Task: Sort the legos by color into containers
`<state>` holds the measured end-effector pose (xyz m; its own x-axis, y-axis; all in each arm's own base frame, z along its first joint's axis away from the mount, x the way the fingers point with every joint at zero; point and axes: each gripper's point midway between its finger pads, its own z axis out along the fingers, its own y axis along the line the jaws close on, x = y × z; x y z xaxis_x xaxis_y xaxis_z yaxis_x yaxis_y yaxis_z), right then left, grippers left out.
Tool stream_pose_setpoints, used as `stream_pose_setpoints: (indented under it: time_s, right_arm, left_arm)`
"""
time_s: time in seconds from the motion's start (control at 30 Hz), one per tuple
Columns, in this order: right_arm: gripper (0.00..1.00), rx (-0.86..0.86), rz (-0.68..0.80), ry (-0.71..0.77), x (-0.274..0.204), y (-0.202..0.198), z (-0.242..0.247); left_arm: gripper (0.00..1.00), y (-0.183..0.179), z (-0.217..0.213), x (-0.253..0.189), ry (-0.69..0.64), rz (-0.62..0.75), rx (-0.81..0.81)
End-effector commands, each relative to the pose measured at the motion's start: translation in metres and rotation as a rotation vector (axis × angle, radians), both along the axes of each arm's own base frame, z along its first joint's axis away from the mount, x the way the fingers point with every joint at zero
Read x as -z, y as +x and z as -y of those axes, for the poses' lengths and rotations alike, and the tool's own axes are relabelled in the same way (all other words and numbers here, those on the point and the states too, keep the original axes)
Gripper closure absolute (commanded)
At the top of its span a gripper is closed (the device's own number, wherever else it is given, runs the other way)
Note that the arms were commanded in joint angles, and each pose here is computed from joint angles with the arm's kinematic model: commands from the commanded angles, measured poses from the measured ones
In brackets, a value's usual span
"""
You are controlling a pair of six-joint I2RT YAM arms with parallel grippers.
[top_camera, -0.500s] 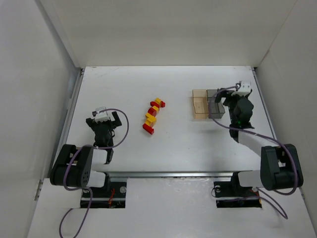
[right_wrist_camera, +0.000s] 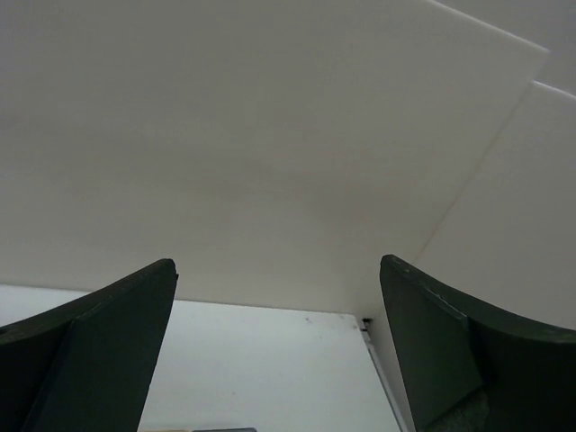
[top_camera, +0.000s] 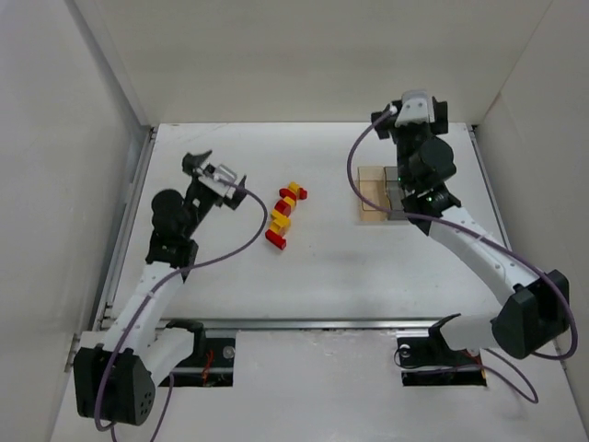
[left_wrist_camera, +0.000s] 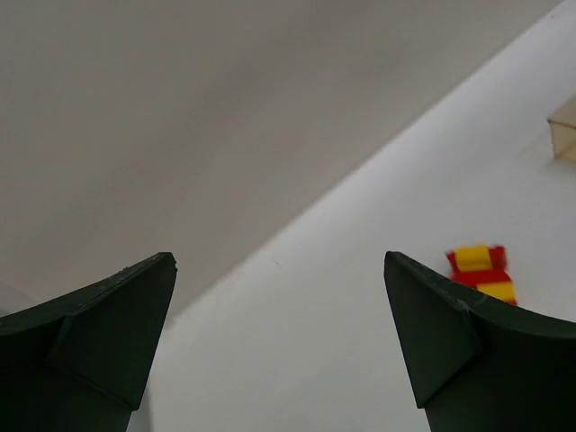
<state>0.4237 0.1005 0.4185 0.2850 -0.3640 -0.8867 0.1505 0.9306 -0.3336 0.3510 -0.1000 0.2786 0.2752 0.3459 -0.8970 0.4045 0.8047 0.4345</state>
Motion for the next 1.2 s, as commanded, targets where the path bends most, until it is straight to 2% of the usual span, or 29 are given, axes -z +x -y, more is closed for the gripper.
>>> stream_pose_setpoints:
  time_s: [0.0, 0.03, 0.07, 0.1, 0.13, 0.2, 0.23, 0.3, 0.33, 0.4, 0.43, 0.5, 0.6, 0.77, 0.87, 0.9, 1.0, 1.17]
  right_arm:
    - [0.01, 0.222, -0.034, 0.121, -0.023, 0.004, 0.029]
    - [0.01, 0.211, -0.067, 0.098, -0.020, 0.008, 0.020]
    - [0.01, 0.199, -0.164, 0.042, 0.003, 0.022, 0.010]
    - [0.01, 0.168, -0.191, 0.041, 0.008, 0.026, -0.002]
    - [0.01, 0.134, -0.199, 0.057, 0.002, 0.029, -0.012]
    - [0.01, 0.005, -0.300, 0.077, 0.025, 0.036, -0.039]
    - [0.01, -0.051, -0.322, 0.093, 0.028, 0.036, -0.049]
    - [0.01, -0.150, -0.389, 0.160, 0.045, 0.036, -0.062]
    - [0.01, -0.272, -0.410, 0.178, 0.044, 0.033, -0.076]
    - [0.01, -0.371, -0.442, 0.241, 0.048, 0.028, -0.089]
    - [0.01, -0.442, -0.466, 0.243, 0.053, 0.024, -0.101]
    - [0.01, -0.467, -0.506, 0.271, 0.068, 0.021, -0.107]
    - [0.01, -0.470, -0.565, 0.303, 0.088, 0.018, -0.107]
    - [0.01, -0.462, -0.613, 0.334, 0.109, 0.010, -0.105]
    - [0.01, -0.459, -0.628, 0.340, 0.116, 0.009, -0.105]
    - [0.01, -0.459, -0.628, 0.340, 0.116, 0.009, -0.105]
    - [0.01, -0.456, -0.638, 0.350, 0.118, 0.006, -0.104]
    - [0.01, -0.474, -0.643, 0.348, 0.118, 0.005, -0.107]
  left_arm:
    - [0.00, 0.005, 0.014, -0.035, 0.205, -0.007, 0.109]
    - [0.00, 0.010, 0.011, -0.032, 0.223, -0.059, 0.096]
    - [0.00, 0.018, 0.008, -0.037, 0.229, -0.082, 0.059]
    - [0.00, 0.032, 0.007, -0.029, 0.210, -0.150, 0.043]
    - [0.00, 0.036, 0.007, -0.043, 0.166, -0.194, 0.027]
    - [0.00, 0.045, 0.030, -0.024, 0.184, -0.305, 0.110]
    - [0.00, 0.047, 0.041, -0.036, 0.183, -0.311, 0.152]
    - [0.00, 0.050, 0.059, -0.018, 0.122, -0.441, 0.156]
    - [0.00, 0.055, 0.078, 0.003, 0.117, -0.513, 0.172]
    - [0.00, 0.060, 0.094, 0.013, 0.125, -0.574, 0.157]
    - [0.00, 0.066, 0.104, 0.036, 0.145, -0.636, 0.158]
    - [0.00, 0.065, 0.128, 0.045, 0.164, -0.689, 0.153]
    - [0.00, 0.074, 0.145, 0.081, 0.173, -0.801, 0.124]
    - [0.00, 0.078, 0.144, 0.123, 0.165, -0.851, 0.080]
    - [0.05, 0.080, 0.148, 0.145, 0.175, -0.858, 0.042]
    - [0.13, 0.085, 0.142, 0.155, 0.184, -0.862, -0.009]
    - [0.22, 0.082, 0.135, 0.178, 0.195, -0.937, -0.070]
    - [0.22, 0.064, 0.142, 0.192, 0.203, -1.013, -0.015]
